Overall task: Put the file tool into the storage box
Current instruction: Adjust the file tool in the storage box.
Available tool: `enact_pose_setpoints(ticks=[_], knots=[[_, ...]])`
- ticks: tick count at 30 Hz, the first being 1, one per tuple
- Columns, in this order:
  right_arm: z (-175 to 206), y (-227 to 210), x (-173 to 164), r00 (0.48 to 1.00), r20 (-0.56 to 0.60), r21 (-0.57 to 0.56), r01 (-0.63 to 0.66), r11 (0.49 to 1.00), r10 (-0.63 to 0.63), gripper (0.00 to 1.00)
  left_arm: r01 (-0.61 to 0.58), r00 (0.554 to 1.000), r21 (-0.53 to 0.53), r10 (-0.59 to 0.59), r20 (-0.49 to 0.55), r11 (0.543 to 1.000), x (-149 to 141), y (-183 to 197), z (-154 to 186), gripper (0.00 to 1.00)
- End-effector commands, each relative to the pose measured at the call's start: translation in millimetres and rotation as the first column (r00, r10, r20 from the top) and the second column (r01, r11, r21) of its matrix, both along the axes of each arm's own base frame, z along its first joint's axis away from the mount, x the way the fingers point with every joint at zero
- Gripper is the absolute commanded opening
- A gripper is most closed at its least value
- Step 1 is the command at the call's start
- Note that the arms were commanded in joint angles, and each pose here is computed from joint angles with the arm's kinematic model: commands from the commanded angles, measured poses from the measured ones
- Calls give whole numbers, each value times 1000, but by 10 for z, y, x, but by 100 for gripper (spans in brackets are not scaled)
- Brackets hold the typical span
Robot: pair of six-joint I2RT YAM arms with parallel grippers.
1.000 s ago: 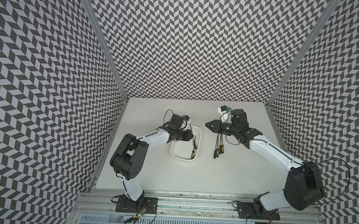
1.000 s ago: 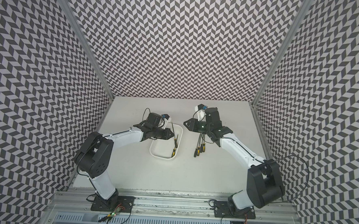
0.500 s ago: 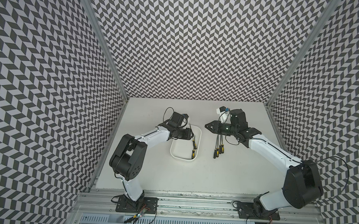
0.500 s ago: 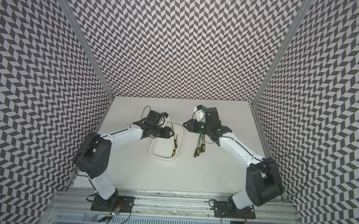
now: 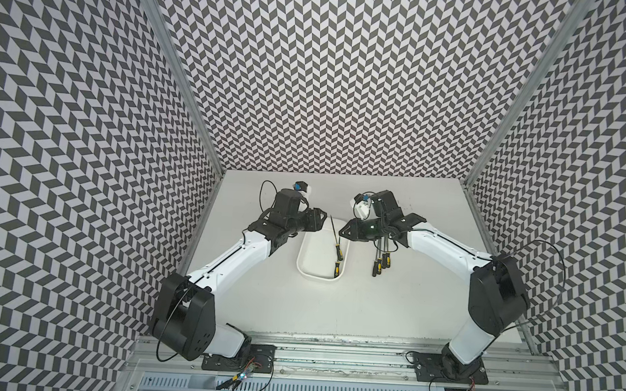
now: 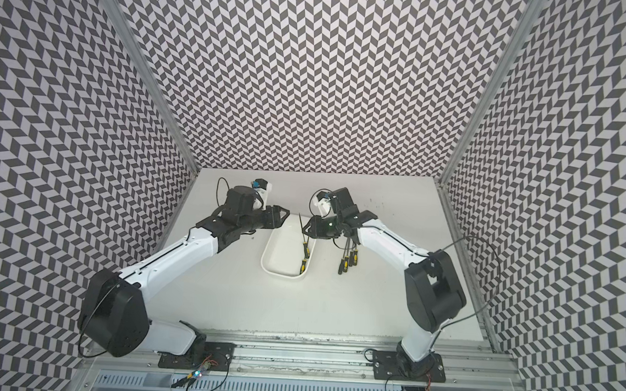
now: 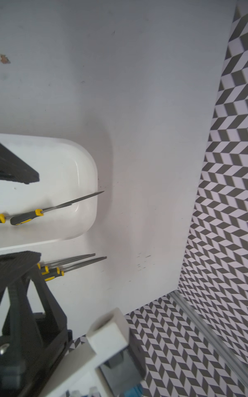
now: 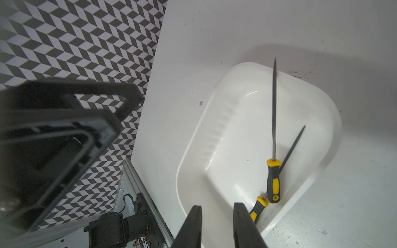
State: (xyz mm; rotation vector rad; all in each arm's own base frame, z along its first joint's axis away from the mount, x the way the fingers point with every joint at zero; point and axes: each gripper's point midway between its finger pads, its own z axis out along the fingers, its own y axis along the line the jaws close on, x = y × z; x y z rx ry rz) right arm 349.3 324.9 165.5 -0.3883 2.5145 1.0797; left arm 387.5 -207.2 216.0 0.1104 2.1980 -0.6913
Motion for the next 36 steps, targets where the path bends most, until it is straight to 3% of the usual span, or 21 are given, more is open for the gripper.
enact_pose_setpoints(ticks=[1, 8, 16, 24, 30, 36], knots=[[-188, 46, 128, 1000, 11, -102, 2, 995, -1, 32, -35, 999, -8, 35, -14, 999, 88, 94, 5, 57], [-477, 123, 486, 997, 77, -324, 47, 945, -23, 34, -40, 999, -39, 40, 13, 998, 45, 140, 119, 59], [-701, 212, 646, 995, 94, -395, 61, 917, -26, 33, -41, 999, -42, 42, 10, 998, -5, 199, 99, 59], [-967, 181, 617, 996, 90, -468, 59, 882, -19, 31, -45, 999, -50, 46, 16, 998, -8, 242, 128, 59], [-1086, 237, 583, 997, 70, -466, 40, 884, -8, 29, -47, 999, -52, 48, 10, 998, -3, 264, 108, 60], [-1137, 236, 583, 998, 64, -471, 39, 881, -10, 14, -48, 999, -54, 48, 5, 997, -4, 277, 81, 60]])
